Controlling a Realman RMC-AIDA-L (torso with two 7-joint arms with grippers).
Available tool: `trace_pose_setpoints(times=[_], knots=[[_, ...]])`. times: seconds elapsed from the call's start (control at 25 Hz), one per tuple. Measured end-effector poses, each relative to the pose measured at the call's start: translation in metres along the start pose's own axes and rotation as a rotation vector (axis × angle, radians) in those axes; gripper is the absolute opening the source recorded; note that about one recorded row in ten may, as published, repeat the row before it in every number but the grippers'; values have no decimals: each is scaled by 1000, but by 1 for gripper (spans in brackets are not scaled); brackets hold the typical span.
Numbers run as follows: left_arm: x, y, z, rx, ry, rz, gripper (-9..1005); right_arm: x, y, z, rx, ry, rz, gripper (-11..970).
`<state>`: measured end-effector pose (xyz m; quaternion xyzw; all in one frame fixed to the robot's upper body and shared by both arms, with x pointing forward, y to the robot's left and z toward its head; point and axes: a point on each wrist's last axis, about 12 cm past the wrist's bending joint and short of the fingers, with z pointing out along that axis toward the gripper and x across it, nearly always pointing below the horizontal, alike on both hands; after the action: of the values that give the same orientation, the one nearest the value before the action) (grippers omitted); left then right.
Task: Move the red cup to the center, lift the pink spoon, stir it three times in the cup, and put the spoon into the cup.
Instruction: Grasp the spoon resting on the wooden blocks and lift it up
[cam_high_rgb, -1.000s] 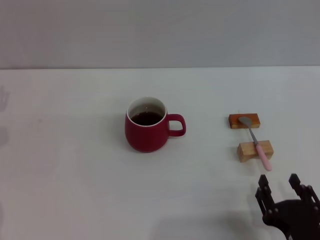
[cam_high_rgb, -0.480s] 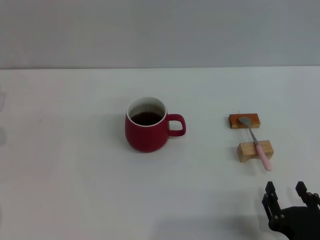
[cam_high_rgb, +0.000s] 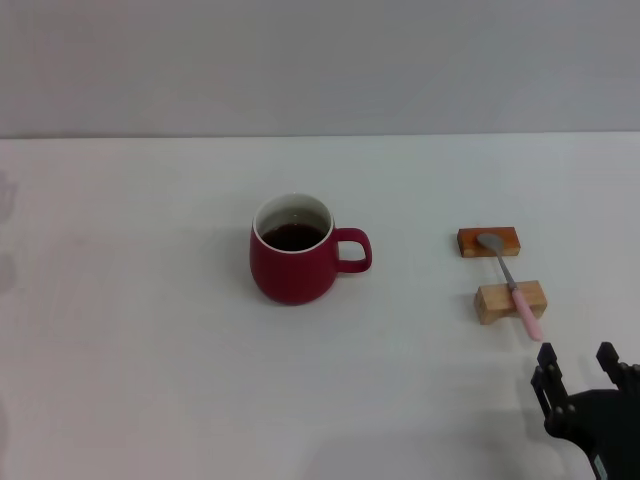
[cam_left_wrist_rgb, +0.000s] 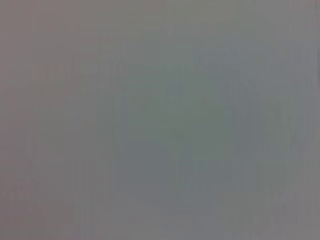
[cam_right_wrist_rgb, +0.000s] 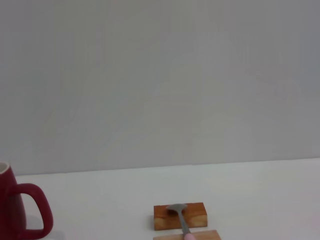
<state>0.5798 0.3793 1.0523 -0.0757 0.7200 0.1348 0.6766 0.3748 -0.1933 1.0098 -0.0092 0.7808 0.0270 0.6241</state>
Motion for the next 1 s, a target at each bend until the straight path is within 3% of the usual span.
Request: trace_pose_setpoints(times=[1.0], knots=[[-4,-2,-1,-18,-38,-32,843,0,-3,27,-85,56,-38,619]])
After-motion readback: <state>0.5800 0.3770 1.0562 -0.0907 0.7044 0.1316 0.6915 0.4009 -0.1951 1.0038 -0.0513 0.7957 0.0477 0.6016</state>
